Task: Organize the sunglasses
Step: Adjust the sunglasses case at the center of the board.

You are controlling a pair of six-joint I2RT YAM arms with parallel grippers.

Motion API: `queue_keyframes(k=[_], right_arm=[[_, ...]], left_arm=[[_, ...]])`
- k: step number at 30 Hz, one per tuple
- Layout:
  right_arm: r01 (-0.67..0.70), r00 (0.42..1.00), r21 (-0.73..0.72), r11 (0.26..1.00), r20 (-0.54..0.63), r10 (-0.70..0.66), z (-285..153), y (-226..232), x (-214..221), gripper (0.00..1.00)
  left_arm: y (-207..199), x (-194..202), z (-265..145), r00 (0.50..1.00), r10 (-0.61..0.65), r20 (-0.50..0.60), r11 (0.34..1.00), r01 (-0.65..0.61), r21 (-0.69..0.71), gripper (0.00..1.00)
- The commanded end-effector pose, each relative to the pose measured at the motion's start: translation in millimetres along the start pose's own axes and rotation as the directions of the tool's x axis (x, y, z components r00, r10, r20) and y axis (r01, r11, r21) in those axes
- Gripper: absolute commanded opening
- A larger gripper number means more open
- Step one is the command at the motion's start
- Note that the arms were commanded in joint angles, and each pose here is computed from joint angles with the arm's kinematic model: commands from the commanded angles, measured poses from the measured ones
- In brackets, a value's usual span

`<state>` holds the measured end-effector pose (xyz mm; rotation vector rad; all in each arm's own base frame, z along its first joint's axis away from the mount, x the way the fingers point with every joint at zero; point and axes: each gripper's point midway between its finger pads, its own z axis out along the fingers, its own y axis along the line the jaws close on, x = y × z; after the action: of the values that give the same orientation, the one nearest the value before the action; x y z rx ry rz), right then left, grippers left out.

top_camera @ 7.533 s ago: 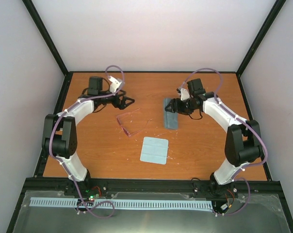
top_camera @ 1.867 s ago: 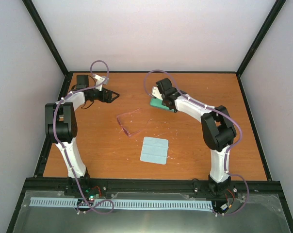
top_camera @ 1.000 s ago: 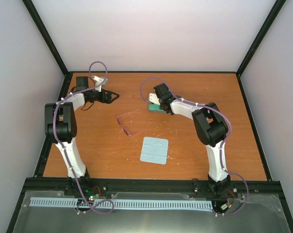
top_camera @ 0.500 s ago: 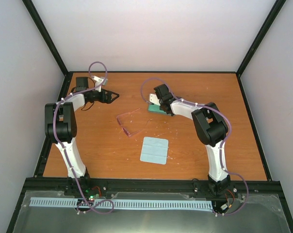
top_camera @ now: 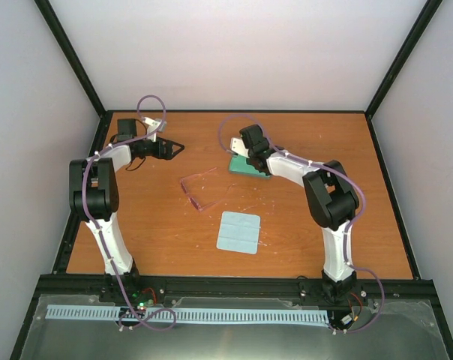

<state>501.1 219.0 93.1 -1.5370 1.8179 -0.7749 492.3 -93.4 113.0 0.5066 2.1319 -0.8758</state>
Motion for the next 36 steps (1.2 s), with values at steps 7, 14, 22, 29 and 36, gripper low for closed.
queue_keyframes(k=[7,14,22,29,36], right_arm=[[-0.163,0.984,0.11,0.98,0.097,0.153,-63,-50,-14,0.56],[-0.237,0.963,0.075,0.969,0.151,0.224,-90,-45,-13,0.66],[-0.213,0.971,0.069,0.975,0.13,0.203,-59,-23,-13,0.24],[-0.212,0.97,0.152,0.965,0.155,0.189,-37,-40,-16,0.21],[-0.41,0.888,0.08,0.908,0.262,0.378,-64,-55,-23,0.21]], left_arm=[[-14,-26,-14,0.992,0.116,0.04,0.993,-0.115,-0.034,0.99],[-27,-26,-11,0.985,0.169,0.028,0.985,-0.167,-0.04,1.0],[-25,-20,-10,0.988,0.152,0.025,0.987,-0.151,-0.046,0.99],[-21,-21,-8,0.988,0.154,0.025,0.986,-0.152,-0.061,1.0],[-24,-17,-7,0.987,0.156,0.025,0.987,-0.154,-0.044,0.93]])
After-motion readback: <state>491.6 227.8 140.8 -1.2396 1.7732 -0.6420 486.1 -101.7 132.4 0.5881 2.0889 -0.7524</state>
